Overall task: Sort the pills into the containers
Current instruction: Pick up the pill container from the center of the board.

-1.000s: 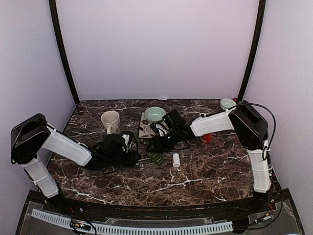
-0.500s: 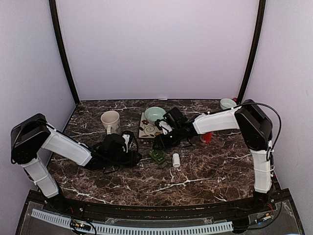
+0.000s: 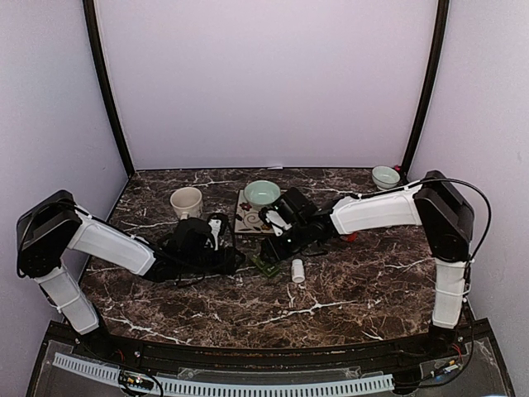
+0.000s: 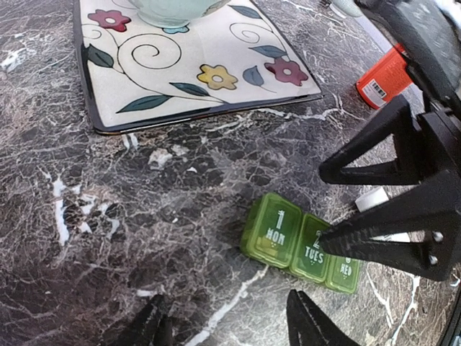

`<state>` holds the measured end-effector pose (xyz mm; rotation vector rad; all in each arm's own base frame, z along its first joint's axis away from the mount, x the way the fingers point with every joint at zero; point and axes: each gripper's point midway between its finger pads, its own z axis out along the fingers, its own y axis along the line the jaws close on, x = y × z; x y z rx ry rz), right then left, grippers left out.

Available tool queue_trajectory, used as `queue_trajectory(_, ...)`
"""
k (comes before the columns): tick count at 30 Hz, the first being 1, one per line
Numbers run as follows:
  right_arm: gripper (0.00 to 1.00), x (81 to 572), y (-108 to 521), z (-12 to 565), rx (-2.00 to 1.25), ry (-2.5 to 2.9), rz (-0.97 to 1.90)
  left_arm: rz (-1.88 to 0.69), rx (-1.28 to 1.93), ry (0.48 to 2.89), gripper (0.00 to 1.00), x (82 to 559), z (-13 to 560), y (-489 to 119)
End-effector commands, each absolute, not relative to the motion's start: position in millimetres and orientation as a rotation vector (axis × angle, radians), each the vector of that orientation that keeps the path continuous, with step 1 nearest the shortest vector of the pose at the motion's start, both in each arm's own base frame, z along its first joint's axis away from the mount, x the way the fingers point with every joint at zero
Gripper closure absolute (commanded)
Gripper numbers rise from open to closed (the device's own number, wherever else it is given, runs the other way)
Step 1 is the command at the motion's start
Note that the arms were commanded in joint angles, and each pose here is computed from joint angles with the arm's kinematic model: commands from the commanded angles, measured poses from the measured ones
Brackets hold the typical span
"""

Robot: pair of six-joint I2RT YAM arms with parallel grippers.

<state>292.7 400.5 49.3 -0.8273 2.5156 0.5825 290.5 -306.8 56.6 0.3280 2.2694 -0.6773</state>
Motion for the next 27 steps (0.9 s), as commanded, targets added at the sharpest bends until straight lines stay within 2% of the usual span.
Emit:
queue_trajectory(1, 0.4, 289, 403, 62, -0.858, 2.464, 0.55, -0.731, 0.302, 2.246, 0.44, 295, 70, -307)
queue_trajectory(9, 0.36, 279, 411, 54, -0.918, 2.466, 0.51, -0.737, 0.286, 2.253, 0.43, 295, 69, -304)
queue_trajectory(27, 0.36, 270, 417, 31, -1.002, 2.485, 0.417, -0.759, 0.263, 2.261, 0.42, 295, 65, -302)
